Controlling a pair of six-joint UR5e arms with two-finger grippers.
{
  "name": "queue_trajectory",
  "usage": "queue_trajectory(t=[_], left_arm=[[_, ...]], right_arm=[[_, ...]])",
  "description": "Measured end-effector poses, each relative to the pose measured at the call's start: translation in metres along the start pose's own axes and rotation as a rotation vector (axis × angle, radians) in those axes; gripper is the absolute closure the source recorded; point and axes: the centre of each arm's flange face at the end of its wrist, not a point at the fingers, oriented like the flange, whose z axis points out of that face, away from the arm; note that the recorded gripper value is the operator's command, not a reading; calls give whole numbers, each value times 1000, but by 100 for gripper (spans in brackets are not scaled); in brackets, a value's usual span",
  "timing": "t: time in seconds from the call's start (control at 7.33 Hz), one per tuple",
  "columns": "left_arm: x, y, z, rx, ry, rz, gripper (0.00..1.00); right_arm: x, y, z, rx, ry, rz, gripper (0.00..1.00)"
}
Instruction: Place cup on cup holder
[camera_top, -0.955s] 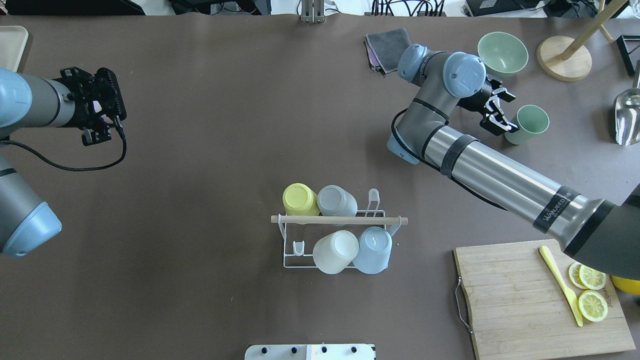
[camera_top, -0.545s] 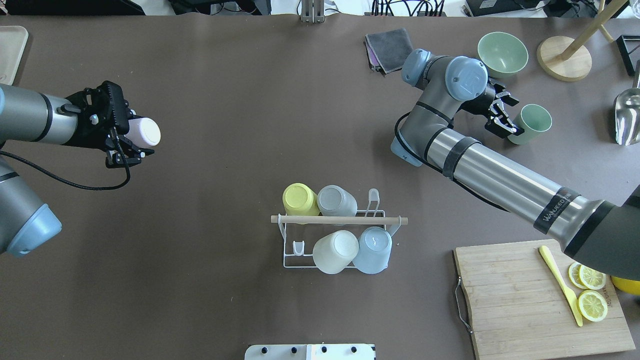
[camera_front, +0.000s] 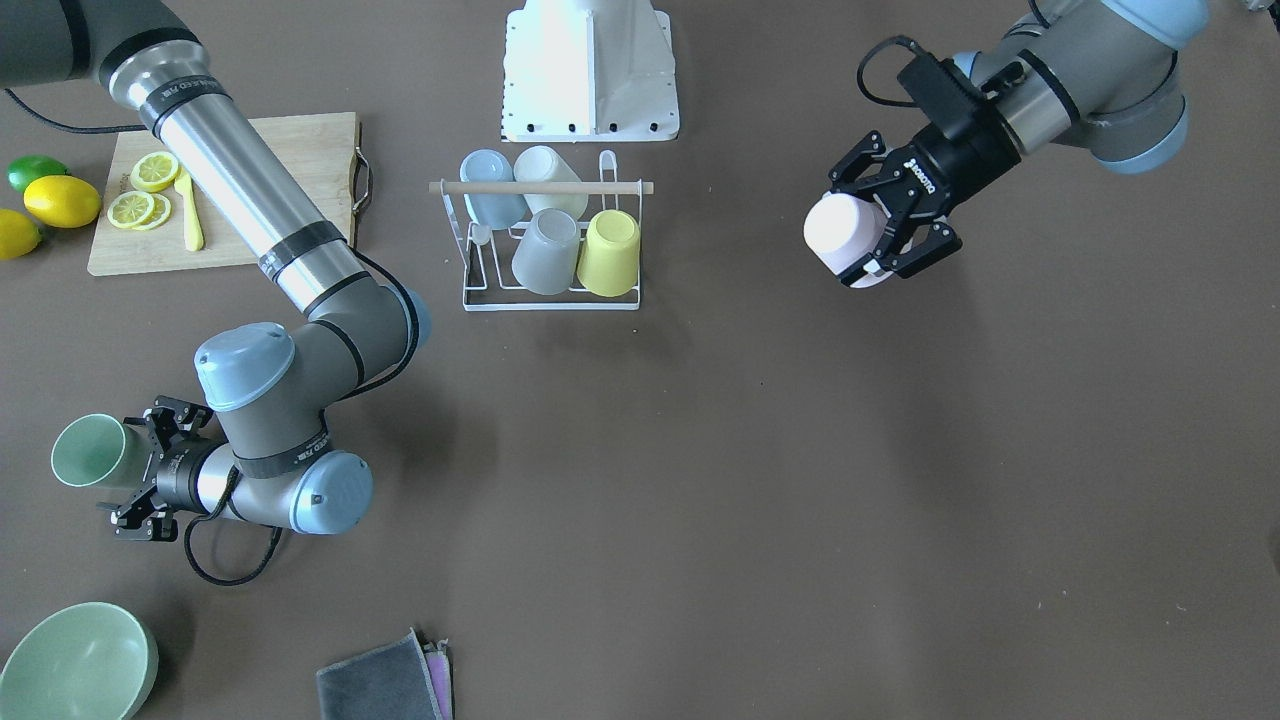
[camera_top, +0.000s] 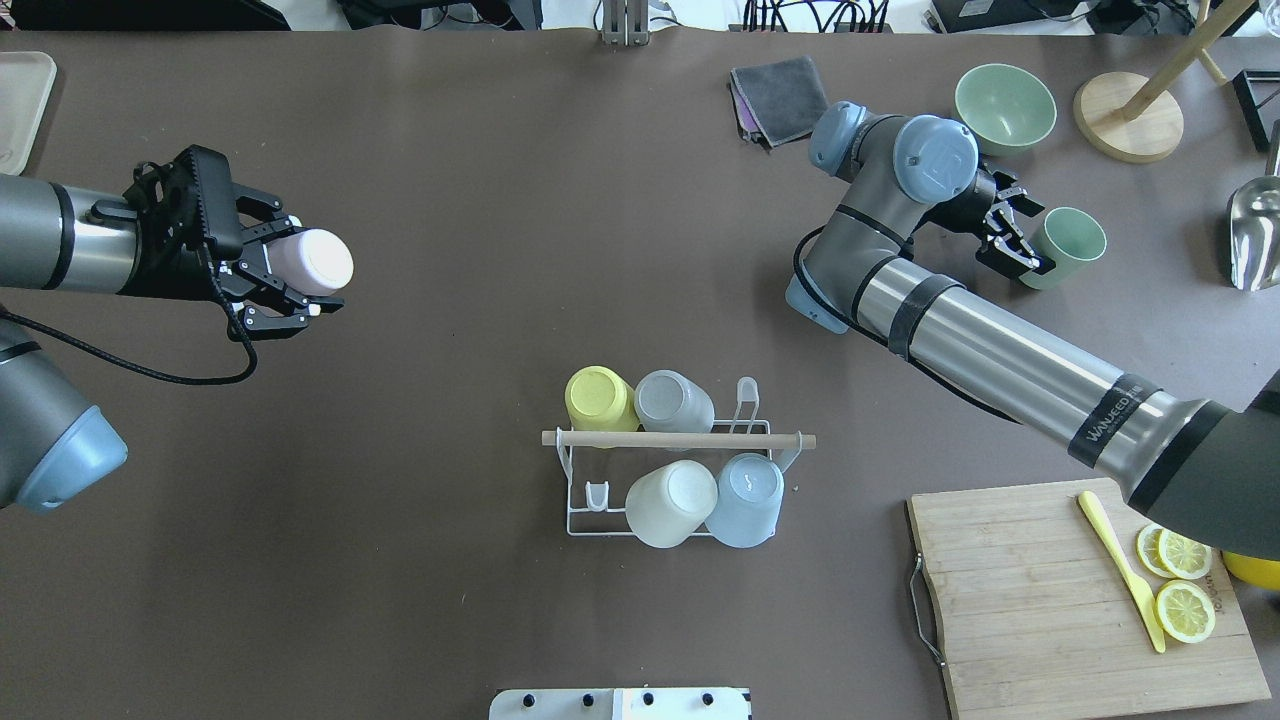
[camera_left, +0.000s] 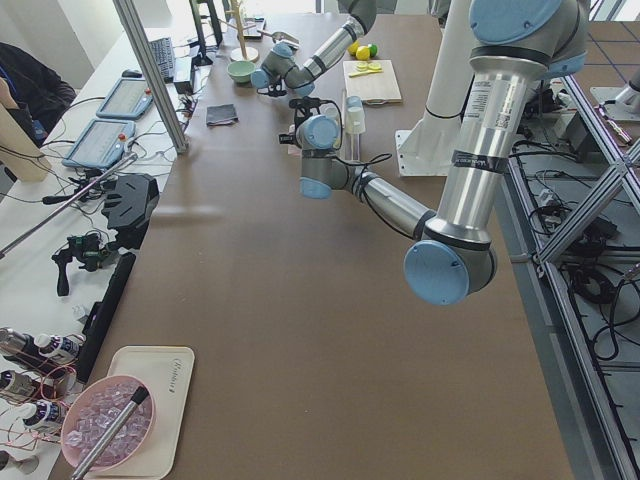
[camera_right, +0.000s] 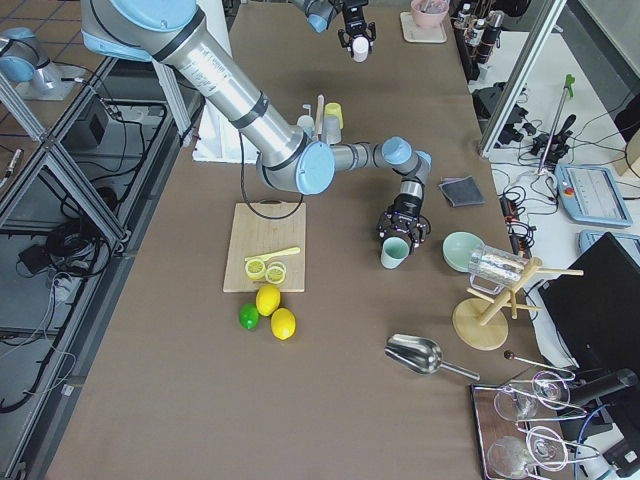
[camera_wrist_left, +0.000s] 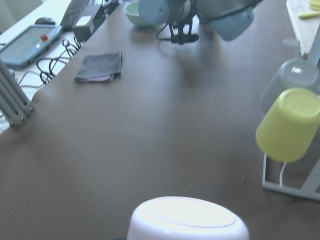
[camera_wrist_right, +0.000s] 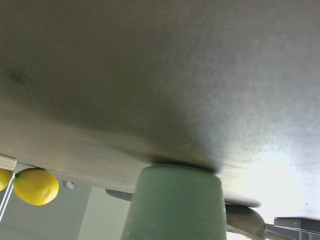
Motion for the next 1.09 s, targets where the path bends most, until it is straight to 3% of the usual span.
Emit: queue_trajectory(t=[0.27,0.41,0.68,0.82,1.09], left_arm=[[41,-35,21,188,97,51,75],[64,-43,33,270,135,68,75],[110,-43,57,424,182,70,75],[128,-40,73,487,203,65,74],[156,-29,111,556,237,89,74]], right_arm=[[-2,1,2,-9,-23,-1,2],[-3,2,3,-15,-30,0,17],[-3,3,1,-18,-34,2,34],[-4,4,-1,-18,-34,3,41],[-5,6,-5,-19,-28,6,45]])
